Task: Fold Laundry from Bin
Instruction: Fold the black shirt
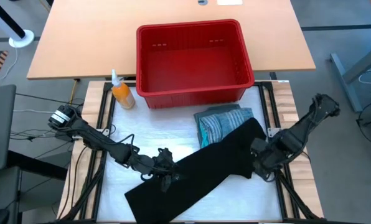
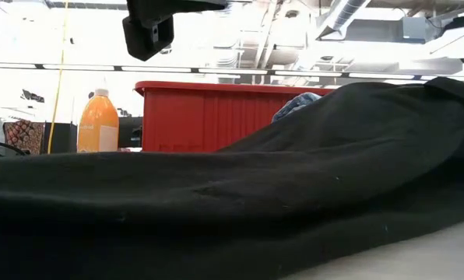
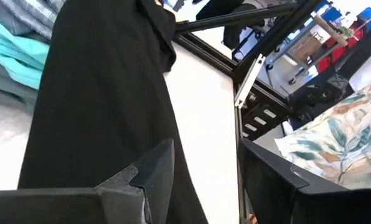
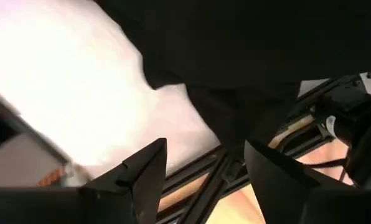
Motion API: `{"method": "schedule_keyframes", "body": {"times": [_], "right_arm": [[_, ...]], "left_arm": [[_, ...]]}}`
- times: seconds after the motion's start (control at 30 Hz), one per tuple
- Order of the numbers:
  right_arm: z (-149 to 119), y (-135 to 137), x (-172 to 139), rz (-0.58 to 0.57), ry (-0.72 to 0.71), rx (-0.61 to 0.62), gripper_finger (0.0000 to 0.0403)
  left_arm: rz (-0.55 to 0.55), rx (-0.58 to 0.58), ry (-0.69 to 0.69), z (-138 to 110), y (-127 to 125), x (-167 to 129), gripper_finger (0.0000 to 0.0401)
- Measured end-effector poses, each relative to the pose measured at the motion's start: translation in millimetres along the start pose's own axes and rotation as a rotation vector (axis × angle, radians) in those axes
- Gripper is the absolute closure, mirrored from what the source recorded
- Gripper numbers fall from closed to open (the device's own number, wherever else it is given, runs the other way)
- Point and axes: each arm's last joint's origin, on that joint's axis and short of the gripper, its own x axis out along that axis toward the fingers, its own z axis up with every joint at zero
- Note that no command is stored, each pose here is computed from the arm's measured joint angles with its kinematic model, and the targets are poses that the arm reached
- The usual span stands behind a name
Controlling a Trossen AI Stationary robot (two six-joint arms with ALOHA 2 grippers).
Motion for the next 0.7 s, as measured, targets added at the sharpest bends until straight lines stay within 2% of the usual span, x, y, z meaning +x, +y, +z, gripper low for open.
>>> {"method": "schedule_keyframes", "body": {"times": [0.2,0.33,0.47,0.7], "right_arm": [[-18,-7,58,-0.13,-0.046,0.039,0.0159],[-26,-7,78,-0.115,-0.078,-0.004,0.0159],[-30,-4,76,-0.093,-0.095,-0.04,0.0159],[-33,5,50,-0.023,-0.097,-0.054,0.0159]], "left_arm": [[0.014,0.009,0.025,-2,2,0,0.0234],[0.066,0.023,0.089,-8,7,-1,0.0234],[0.151,0.013,0.221,-22,17,-4,0.0234],[0.241,-0.045,0.599,-59,19,-26,0.0234]]}}
